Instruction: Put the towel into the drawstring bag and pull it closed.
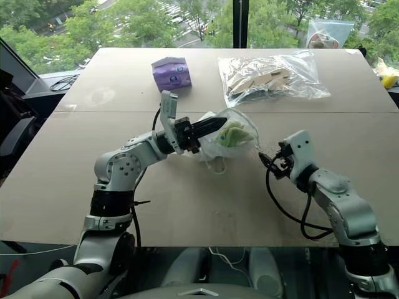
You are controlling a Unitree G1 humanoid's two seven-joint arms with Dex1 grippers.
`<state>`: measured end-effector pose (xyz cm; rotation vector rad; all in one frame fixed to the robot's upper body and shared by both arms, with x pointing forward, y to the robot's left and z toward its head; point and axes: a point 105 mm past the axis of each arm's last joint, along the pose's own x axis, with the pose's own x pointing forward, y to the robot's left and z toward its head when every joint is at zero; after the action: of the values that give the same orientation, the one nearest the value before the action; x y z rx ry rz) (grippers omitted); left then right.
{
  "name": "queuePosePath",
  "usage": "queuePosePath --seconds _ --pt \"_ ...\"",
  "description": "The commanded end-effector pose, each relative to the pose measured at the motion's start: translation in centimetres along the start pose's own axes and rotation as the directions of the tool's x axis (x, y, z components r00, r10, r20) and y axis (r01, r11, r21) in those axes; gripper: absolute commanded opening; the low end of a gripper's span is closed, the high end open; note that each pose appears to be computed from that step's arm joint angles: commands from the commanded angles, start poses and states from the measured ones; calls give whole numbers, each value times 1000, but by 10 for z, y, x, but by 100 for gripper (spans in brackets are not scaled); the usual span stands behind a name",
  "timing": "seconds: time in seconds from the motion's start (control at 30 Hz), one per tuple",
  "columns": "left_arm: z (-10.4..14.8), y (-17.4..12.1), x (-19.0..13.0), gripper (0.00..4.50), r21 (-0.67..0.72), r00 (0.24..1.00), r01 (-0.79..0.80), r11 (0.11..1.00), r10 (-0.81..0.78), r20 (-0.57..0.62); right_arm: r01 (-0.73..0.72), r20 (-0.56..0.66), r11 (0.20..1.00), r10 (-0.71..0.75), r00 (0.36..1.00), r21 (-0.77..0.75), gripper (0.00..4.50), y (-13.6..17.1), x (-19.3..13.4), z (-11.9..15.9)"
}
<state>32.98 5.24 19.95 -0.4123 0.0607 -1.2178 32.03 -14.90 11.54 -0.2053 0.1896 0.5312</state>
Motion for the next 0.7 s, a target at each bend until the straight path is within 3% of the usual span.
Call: queuePosePath --seconds 0.03,0.2,0.5,0.7 --pt "11 -6 1 0 41 999 21 999 -22 28 61 41 997 -59 997 -56 380 -7 9 7" --pt "10 -7 -2 0 41 1000 14 999 -15 26 67 84 997 -63 994 -45 380 -7 21 13" --pt "6 2 -4 0 76 999 -51 996 49 19 8 149 1000 -13 989 30 4 1 21 22" --pt "8 5 -5 0 71 997 -68 995 66 31 103 207 993 -114 972 64 1 -15 17 37"
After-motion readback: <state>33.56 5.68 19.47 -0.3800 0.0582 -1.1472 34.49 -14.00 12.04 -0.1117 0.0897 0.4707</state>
